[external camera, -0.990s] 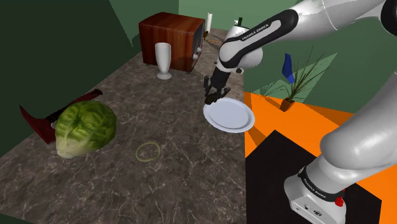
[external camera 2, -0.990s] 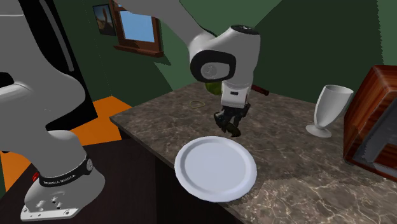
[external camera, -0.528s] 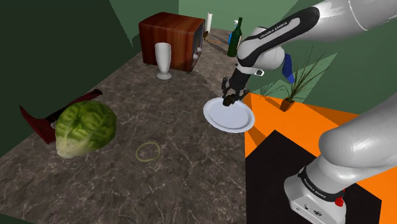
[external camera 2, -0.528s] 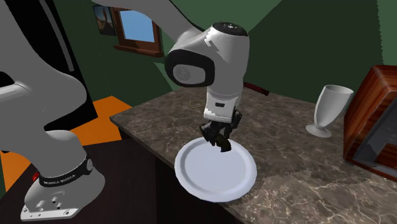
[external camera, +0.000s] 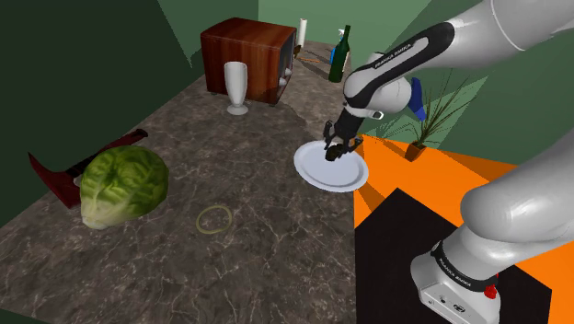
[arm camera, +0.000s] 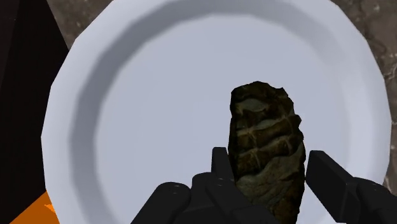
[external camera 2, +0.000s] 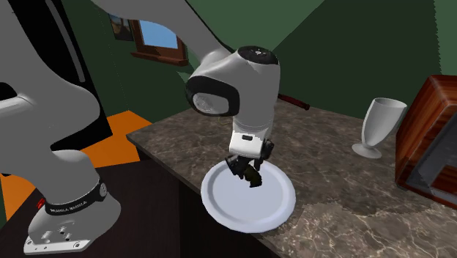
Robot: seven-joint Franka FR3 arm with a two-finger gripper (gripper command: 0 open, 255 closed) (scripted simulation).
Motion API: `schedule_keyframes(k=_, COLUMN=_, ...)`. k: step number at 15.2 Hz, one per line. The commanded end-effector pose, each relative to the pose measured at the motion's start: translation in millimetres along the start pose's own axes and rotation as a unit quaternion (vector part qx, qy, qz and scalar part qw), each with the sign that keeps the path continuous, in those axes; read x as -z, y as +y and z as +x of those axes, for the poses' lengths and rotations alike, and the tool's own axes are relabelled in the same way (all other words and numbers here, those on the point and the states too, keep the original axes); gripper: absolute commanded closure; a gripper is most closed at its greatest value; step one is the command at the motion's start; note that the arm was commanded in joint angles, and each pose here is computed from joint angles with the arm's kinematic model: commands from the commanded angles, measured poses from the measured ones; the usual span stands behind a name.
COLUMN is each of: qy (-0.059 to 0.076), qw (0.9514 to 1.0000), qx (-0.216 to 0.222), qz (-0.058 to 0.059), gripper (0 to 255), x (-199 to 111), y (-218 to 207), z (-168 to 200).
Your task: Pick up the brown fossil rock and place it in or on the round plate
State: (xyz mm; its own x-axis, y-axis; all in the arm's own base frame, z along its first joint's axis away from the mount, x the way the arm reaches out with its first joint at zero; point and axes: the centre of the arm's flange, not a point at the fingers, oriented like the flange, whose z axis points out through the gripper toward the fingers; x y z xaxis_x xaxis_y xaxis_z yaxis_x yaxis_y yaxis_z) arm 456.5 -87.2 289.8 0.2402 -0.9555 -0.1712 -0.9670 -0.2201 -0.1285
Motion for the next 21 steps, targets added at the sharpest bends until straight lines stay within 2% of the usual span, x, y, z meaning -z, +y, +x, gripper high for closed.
schedule_keyframes(k=1, qy=0.0, qw=1.0, qx=0.0, qz=0.0, gripper=255, x=-12, y=1, z=2)
schedule_keyframes(k=7, qy=0.0, qw=1.0, qx=0.0, qz=0.0, gripper=255, x=-46, y=5, z=8)
schedule_keyframes(k=15, qy=0.0, qw=1.0, qx=0.0, qz=0.0, gripper=255, x=-46, y=5, z=8)
schedule_keyframes(k=16, qy=0.0, qw=1.0, qx=0.0, qz=0.0, gripper=0, x=-46, y=5, z=8)
schedule_keyframes(k=21, qy=0.0, qw=1.0, qx=0.0, qz=0.0, gripper=0, x=-46, y=5, z=8)
